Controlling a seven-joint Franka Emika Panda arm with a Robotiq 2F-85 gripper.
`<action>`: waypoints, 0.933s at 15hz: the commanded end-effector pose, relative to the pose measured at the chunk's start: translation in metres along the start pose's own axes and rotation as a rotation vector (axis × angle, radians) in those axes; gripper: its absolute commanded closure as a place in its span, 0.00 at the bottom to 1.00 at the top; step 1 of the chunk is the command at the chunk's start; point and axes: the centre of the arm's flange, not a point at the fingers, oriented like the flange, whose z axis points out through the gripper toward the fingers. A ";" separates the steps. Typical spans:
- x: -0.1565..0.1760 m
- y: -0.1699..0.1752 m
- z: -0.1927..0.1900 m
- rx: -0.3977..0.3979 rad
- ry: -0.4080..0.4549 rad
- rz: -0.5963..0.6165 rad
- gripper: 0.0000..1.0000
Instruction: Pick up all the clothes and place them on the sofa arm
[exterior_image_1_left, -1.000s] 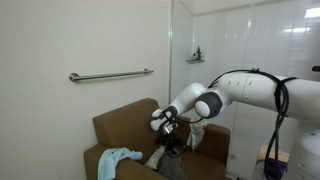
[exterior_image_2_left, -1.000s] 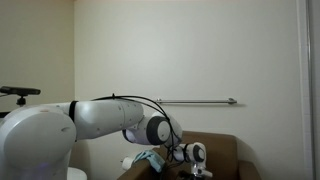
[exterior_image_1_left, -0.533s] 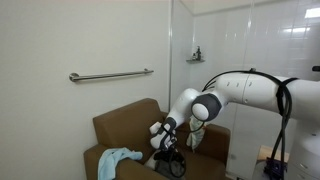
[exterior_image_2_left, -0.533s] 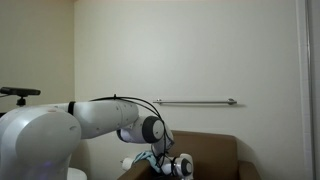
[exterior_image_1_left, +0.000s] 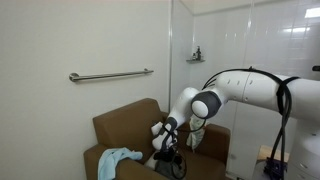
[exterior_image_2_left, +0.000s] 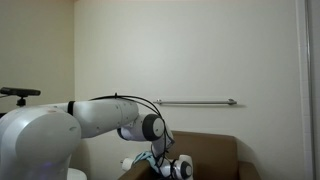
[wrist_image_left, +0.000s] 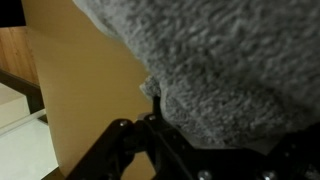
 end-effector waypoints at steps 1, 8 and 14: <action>-0.009 0.014 0.018 0.039 -0.022 -0.039 0.65; -0.011 0.019 0.004 0.005 0.046 -0.319 1.00; -0.015 0.043 -0.004 0.093 0.159 -0.405 1.00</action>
